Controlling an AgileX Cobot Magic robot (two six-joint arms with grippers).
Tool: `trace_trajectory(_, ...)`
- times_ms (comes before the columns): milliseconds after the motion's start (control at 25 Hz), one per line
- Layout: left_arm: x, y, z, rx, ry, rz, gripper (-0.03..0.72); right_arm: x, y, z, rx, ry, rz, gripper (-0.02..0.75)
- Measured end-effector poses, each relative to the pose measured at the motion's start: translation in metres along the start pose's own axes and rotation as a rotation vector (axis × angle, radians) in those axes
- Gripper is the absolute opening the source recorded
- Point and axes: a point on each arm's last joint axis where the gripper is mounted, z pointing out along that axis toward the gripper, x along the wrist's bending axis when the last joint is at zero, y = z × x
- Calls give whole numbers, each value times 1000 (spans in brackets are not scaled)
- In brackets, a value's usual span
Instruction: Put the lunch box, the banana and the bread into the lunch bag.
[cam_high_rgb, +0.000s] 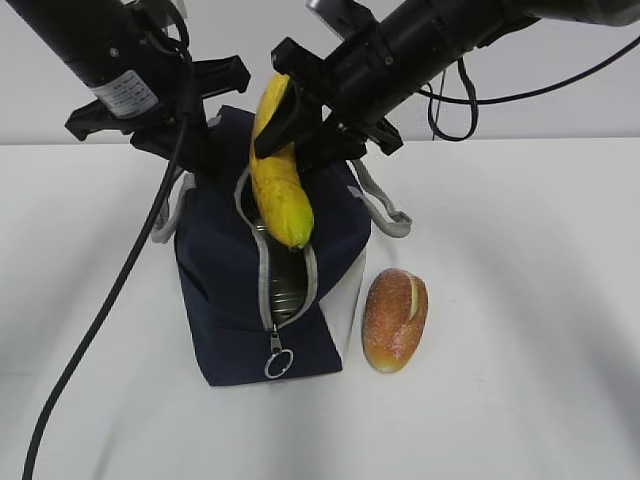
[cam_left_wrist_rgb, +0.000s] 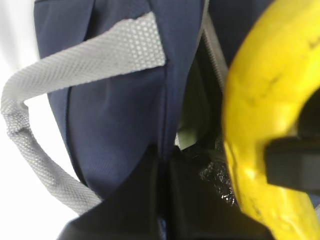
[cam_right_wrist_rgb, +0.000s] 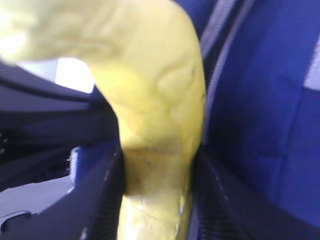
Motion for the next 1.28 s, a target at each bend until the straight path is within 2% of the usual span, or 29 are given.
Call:
trace_trajectory(360,0,0,0,0,0,0,0,-23,-1,14,40,-110,52,318)
trace_trajectory(1000,0,0,0,0,0,0,0,-31,-2,26,60,-116,86,325)
trace_trajectory(1120,0,0,0,0,0,0,0,-32,-2,28,63,-108,95,382)
trace_trajectory(1280,0,0,0,0,-1,0,0,-29,-2,28,59,-77,104,523)
